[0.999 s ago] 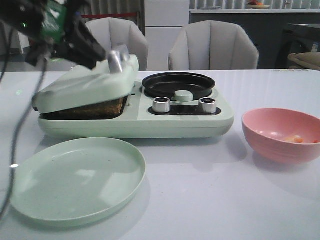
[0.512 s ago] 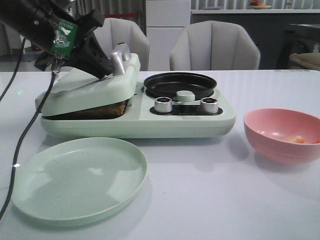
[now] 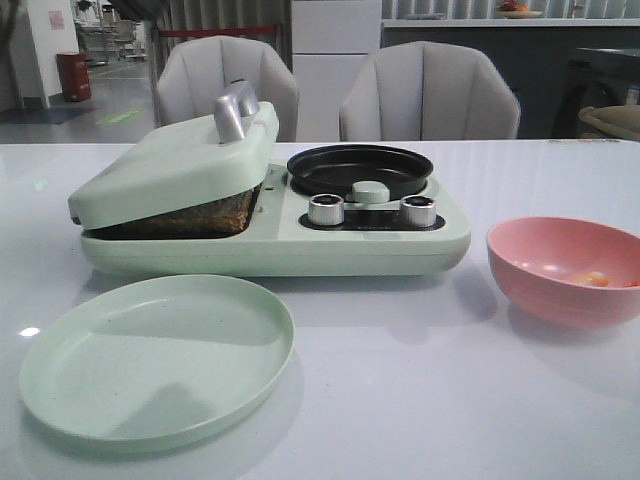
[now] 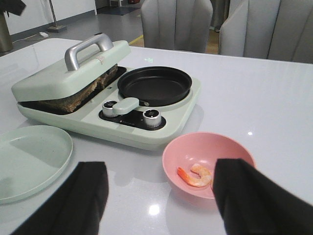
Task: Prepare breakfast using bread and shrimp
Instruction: 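Grasp the press lid handle and swing the lid down closed, then release the lid handle and withdraw the left gripper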
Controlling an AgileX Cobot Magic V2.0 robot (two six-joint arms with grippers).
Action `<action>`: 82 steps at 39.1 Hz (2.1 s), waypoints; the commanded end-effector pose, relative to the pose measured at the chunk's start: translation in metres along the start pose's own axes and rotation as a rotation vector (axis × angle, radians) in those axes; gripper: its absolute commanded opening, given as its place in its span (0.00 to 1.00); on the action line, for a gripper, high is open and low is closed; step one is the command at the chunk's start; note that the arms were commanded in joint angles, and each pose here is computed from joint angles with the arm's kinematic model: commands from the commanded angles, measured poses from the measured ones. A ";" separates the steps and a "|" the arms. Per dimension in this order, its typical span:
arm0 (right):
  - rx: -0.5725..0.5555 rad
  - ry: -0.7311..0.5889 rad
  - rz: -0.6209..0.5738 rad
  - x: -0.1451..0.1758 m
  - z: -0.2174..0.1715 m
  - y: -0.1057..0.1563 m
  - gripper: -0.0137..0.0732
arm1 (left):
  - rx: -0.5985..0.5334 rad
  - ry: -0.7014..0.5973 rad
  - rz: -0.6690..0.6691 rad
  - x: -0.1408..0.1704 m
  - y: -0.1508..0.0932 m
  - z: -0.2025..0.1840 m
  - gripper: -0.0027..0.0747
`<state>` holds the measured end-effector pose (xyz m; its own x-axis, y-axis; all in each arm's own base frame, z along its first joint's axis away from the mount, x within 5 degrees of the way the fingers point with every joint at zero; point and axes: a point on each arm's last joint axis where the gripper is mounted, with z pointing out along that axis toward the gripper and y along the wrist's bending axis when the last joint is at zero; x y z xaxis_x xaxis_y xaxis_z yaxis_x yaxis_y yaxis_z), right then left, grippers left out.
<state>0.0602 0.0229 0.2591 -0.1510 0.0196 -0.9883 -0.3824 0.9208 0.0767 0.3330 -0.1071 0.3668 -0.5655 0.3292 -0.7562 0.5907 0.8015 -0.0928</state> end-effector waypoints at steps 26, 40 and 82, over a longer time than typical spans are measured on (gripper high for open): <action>-0.015 -0.105 -0.074 -0.017 -0.002 0.002 0.80 | -0.304 -0.430 0.084 0.093 -0.065 -0.164 0.19; -0.015 -0.105 -0.074 -0.017 -0.002 0.002 0.80 | -0.404 -0.453 0.040 0.182 -0.079 -0.176 0.19; 0.060 0.111 0.041 -0.060 0.030 0.004 0.80 | -0.439 -0.597 0.052 0.252 -0.088 -0.164 0.18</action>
<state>0.0828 0.0296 0.2904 -0.3059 0.0101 -0.9520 -0.3035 0.9467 0.1076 0.0441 -0.0121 0.2752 -0.1505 0.1837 -0.9714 0.2647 0.9542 0.1394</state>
